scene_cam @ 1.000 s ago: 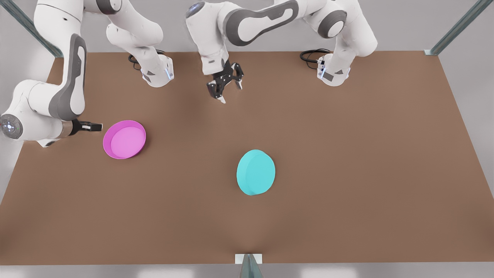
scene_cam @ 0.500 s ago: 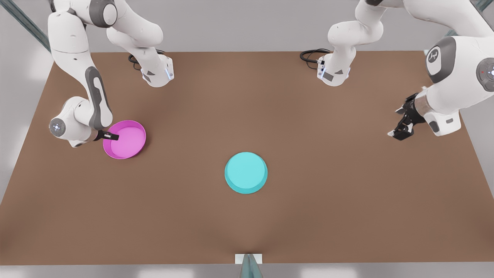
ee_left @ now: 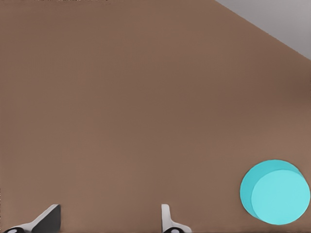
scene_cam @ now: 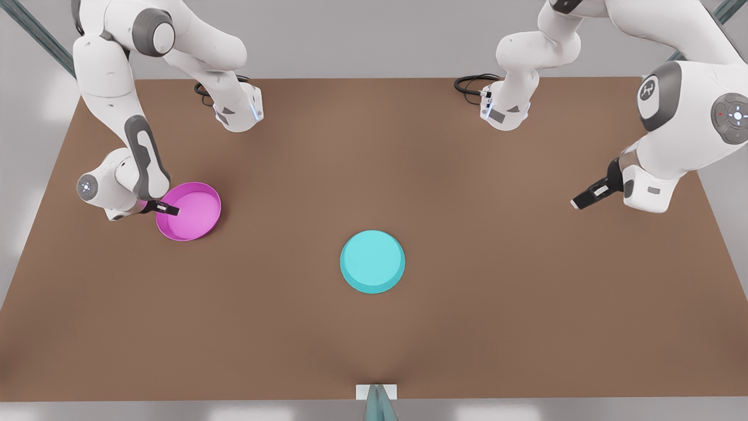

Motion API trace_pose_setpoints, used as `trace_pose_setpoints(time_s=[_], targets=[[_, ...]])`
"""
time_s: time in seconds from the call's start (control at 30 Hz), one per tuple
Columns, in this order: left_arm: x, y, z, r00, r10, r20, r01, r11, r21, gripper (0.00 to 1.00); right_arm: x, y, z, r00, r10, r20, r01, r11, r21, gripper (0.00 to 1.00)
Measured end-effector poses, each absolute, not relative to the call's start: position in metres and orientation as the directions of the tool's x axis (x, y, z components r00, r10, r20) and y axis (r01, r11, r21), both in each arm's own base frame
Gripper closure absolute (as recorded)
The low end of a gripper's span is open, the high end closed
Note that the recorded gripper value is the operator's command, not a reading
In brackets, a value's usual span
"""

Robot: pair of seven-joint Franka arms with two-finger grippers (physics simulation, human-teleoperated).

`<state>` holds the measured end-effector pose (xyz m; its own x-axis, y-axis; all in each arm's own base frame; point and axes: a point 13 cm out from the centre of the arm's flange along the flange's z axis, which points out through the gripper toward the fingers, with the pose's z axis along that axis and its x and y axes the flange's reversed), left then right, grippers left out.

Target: Flip the blue plate over with the left arm, and stack the pink plate on top of the blue plate with the right arm

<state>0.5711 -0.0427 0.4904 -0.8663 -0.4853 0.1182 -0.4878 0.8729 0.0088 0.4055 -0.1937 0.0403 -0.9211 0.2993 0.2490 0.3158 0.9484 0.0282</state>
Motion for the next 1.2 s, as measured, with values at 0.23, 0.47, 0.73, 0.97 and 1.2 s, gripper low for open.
trace_pose_setpoints(time_s=[0.23, 0.47, 0.73, 0.97, 1.2], targets=[[0.571, -0.046, 0.491, -0.925, -0.362, 0.118, -0.365, 0.931, -0.006, 0.0, 0.406, -0.197, 0.041, -0.933, 0.253, 0.255, 0.274, 0.96, 0.05, 0.52], [0.571, -0.046, 0.491, -0.953, -0.279, 0.115, -0.283, 0.959, -0.015, 0.0, 0.417, -0.198, 0.048, -0.946, 0.197, 0.259, 0.223, 0.972, 0.073, 0.79], [0.572, -0.038, 0.486, -0.968, -0.222, 0.119, -0.223, 0.975, 0.0, 0.0, 0.48, -0.171, 0.099, -0.974, 0.075, 0.216, 0.103, 0.988, 0.118, 0.79], [0.576, -0.073, 0.448, -0.973, -0.122, 0.196, -0.128, 0.992, -0.017, 0.0, 0.558, -0.016, 0.147, -0.984, -0.115, 0.135, -0.077, 0.964, 0.254, 0.79], [0.577, -0.07, 0.447, -0.975, -0.1, 0.196, -0.105, 0.994, -0.018, 0.0, 0.591, 0.202, 0.14, -0.971, -0.22, 0.089, -0.161, 0.886, 0.436, 0.79]])
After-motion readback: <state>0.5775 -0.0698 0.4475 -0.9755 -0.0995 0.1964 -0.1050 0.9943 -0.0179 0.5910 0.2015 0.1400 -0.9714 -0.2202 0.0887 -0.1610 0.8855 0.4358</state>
